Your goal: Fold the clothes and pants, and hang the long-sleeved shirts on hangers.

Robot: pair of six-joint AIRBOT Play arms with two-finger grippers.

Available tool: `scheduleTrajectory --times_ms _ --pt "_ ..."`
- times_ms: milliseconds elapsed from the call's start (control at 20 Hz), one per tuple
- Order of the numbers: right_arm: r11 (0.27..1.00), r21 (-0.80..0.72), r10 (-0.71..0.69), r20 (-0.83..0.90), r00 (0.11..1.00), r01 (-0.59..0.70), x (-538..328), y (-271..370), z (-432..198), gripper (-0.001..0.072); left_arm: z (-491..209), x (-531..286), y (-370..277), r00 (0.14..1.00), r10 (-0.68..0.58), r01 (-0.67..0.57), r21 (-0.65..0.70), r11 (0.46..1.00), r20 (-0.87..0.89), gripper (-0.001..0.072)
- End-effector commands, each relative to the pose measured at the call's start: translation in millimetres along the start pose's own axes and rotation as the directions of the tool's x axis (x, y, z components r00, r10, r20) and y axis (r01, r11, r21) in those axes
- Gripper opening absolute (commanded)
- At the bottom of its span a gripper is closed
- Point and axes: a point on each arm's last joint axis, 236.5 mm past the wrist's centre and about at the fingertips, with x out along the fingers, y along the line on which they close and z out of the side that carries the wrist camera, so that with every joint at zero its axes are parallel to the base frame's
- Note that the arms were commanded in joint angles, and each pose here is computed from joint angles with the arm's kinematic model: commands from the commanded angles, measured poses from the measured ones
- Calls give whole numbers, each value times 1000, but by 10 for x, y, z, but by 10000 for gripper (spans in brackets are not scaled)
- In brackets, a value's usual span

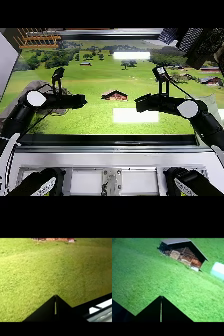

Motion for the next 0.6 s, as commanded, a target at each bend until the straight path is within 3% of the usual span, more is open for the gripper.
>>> scheduleTrajectory --times_ms 0,550 --pt "1000 0 1 0 1000 -1 1 2 2 31 -2 -1 -2 1000 0 0 2 1000 0 5" --pt "1000 0 1 0 1000 -1 1 2 2 31 14 -1 -2 1000 0 0 1 1000 7 5"
